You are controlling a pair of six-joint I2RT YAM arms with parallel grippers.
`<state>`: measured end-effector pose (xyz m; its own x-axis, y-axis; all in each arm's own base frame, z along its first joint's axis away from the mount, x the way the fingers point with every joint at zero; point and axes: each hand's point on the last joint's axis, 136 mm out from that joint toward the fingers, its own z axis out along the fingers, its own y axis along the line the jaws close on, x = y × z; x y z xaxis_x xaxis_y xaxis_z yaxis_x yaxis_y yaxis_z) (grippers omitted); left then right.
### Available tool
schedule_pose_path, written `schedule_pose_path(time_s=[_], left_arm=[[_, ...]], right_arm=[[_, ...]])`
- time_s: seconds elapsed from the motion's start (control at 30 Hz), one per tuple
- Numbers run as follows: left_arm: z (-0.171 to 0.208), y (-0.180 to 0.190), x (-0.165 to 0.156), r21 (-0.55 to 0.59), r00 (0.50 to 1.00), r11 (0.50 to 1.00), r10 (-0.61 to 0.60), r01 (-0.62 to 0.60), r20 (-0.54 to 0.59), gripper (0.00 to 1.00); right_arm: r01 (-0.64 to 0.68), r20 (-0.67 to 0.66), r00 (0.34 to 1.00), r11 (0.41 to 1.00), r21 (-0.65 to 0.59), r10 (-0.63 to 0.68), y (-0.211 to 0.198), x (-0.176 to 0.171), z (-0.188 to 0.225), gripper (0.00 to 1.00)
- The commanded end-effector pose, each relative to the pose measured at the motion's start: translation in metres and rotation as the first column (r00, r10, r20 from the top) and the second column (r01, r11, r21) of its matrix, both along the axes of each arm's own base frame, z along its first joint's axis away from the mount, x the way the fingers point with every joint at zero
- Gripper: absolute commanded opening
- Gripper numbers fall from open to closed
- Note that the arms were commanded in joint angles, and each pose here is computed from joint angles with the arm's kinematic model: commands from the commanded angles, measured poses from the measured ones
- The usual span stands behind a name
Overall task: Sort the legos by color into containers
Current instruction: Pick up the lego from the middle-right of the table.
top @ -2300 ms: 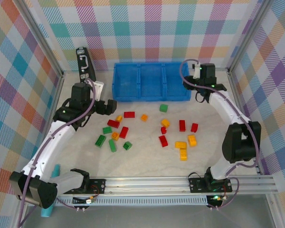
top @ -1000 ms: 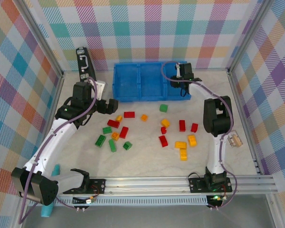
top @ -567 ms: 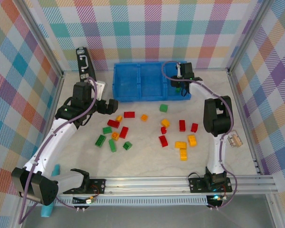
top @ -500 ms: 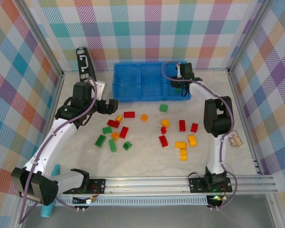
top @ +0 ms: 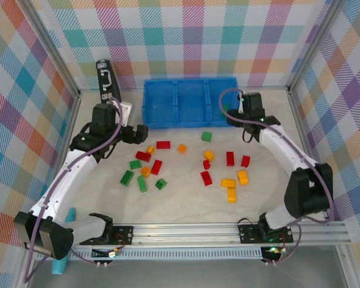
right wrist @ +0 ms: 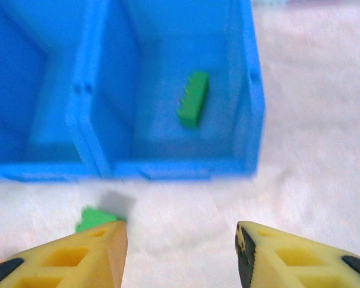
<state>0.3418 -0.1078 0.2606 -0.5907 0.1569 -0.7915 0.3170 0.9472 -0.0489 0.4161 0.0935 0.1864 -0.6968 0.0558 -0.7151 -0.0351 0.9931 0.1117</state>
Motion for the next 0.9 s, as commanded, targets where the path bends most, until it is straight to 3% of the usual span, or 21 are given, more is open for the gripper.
schedule_pose_path(time_s=[0.0, 0.13, 0.33, 0.8, 0.87], left_arm=[[-0.002, 0.007, -0.002, -0.004, 0.999, 0.999, 0.034, -0.034, 0.002, 1.0], [-0.002, 0.006, -0.006, -0.013, 1.0, 1.0, 0.028, -0.028, 0.011, 1.0], [-0.008, 0.006, -0.005, -0.023, 0.999, 0.999, 0.033, -0.033, 0.015, 1.0], [-0.01, 0.003, -0.006, -0.035, 1.0, 0.999, 0.018, -0.018, 0.002, 1.0], [-0.01, 0.002, -0.006, -0.037, 1.0, 0.999, 0.014, -0.014, -0.002, 1.0]], right_arm=[[0.08, -0.155, 0.984, 0.997, -0.022, -0.082, -0.018, -0.046, -0.038, 0.53], [0.158, -0.218, 0.963, 0.987, -0.014, -0.157, -0.035, -0.08, -0.055, 0.54], [0.265, -0.309, 0.918, 0.964, 0.015, -0.248, -0.052, -0.101, -0.093, 0.62], [0.32, -0.489, 0.827, 0.948, 0.005, -0.276, -0.057, -0.107, -0.15, 0.61], [0.331, -0.501, 0.818, 0.944, 0.006, -0.284, -0.059, -0.107, -0.152, 0.56]])
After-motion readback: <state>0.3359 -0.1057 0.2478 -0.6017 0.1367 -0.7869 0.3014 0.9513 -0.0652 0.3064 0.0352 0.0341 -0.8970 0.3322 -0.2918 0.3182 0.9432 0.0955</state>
